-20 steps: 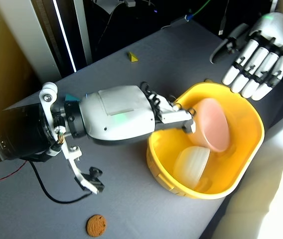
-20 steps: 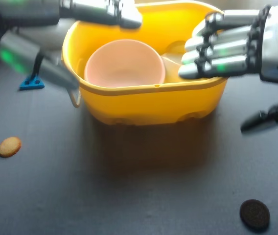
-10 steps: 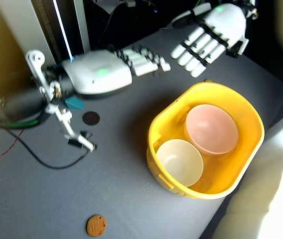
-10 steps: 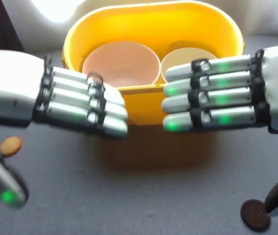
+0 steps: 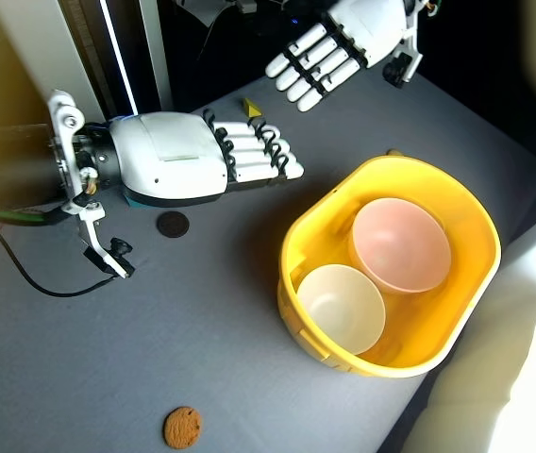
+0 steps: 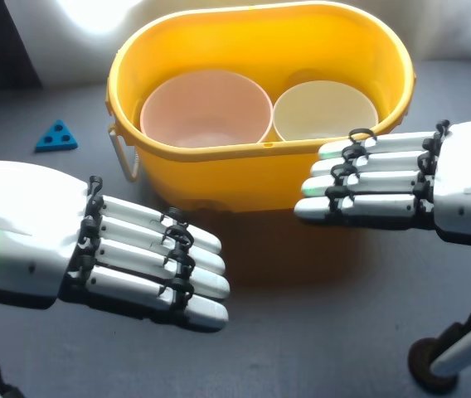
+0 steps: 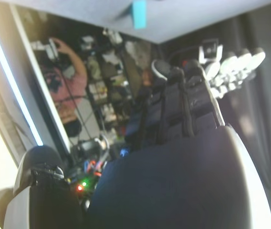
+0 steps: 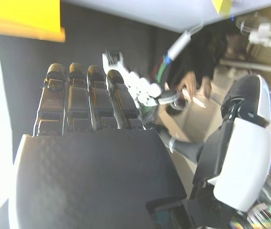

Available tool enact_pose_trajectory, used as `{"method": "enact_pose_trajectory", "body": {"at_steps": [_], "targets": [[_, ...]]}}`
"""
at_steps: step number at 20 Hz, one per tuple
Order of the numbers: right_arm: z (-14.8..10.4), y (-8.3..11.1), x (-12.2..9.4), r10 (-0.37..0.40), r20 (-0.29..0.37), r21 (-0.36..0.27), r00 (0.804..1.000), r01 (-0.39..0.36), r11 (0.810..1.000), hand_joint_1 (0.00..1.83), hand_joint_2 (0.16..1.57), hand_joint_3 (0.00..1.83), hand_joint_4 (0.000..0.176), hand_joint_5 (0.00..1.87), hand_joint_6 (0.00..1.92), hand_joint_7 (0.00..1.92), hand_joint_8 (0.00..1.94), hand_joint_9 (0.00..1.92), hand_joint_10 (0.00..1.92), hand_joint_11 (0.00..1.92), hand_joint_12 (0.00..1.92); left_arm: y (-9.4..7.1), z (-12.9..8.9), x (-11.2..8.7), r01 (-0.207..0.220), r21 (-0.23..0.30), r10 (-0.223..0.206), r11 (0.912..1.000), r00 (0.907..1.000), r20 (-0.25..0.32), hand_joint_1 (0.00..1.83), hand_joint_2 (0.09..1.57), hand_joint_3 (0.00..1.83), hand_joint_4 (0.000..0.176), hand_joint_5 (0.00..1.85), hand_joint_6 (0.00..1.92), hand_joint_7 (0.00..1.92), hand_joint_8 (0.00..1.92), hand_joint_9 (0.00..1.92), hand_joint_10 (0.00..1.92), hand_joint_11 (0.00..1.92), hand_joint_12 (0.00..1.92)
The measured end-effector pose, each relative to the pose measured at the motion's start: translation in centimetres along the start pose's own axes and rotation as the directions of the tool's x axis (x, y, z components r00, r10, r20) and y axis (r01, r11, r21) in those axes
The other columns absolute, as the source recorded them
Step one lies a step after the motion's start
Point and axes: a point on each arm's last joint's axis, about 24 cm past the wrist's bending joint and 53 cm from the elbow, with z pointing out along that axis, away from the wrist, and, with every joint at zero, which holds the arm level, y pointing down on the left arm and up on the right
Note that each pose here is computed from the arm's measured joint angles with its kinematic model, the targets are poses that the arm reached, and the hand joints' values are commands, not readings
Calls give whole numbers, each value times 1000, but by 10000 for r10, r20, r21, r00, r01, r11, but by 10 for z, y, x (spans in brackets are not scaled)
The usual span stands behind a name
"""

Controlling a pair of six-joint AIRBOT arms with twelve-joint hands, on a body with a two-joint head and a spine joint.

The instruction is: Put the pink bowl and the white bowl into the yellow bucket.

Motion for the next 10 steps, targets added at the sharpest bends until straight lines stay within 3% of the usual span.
{"method": "enact_pose_trajectory", "body": {"at_steps": [2, 6, 8, 10], "targets": [[-5, 0, 4, 105, -160, 408, 9998, -99, 9991, 385, 755, 2, 0, 11, 2, 0, 0, 0, 0, 4, 4, 11, 3, 1, 9, -506, -6, 9987, 10000, 63, 0, 1071, 12, 0, 0, 0, 0, 0, 0, 0, 20, 44], [-8, 6, 10, 205, -351, 267, 9992, -196, 9995, 392, 762, 4, 0, 47, 12, 17, 6, 0, 0, 20, 13, -3, 17, 2, -350, -241, 352, 9991, 9993, 82, 0, 1084, 14, 0, 0, 0, 3, 1, 0, 0, 23, 52], [-9, 6, 13, 162, -457, 269, 9988, -149, 9995, 405, 755, 1, 0, 45, 8, 8, 1, 0, 0, 37, 22, -3, 19, 0, -799, -431, 806, 9959, 9967, 134, 0, 1108, 1, 0, 7, 4, 15, 6, 4, 2, 4, 117], [-10, 5, 13, 118, -482, 285, 9988, -104, 9995, 422, 762, 3, 0, 48, 8, 8, 3, 0, 0, 43, 27, 1, 22, -5, -709, -686, 734, 9951, 9967, 344, 0, 1110, 0, 0, 27, 3, 43, 4, 27, 4, 0, 188]]}}
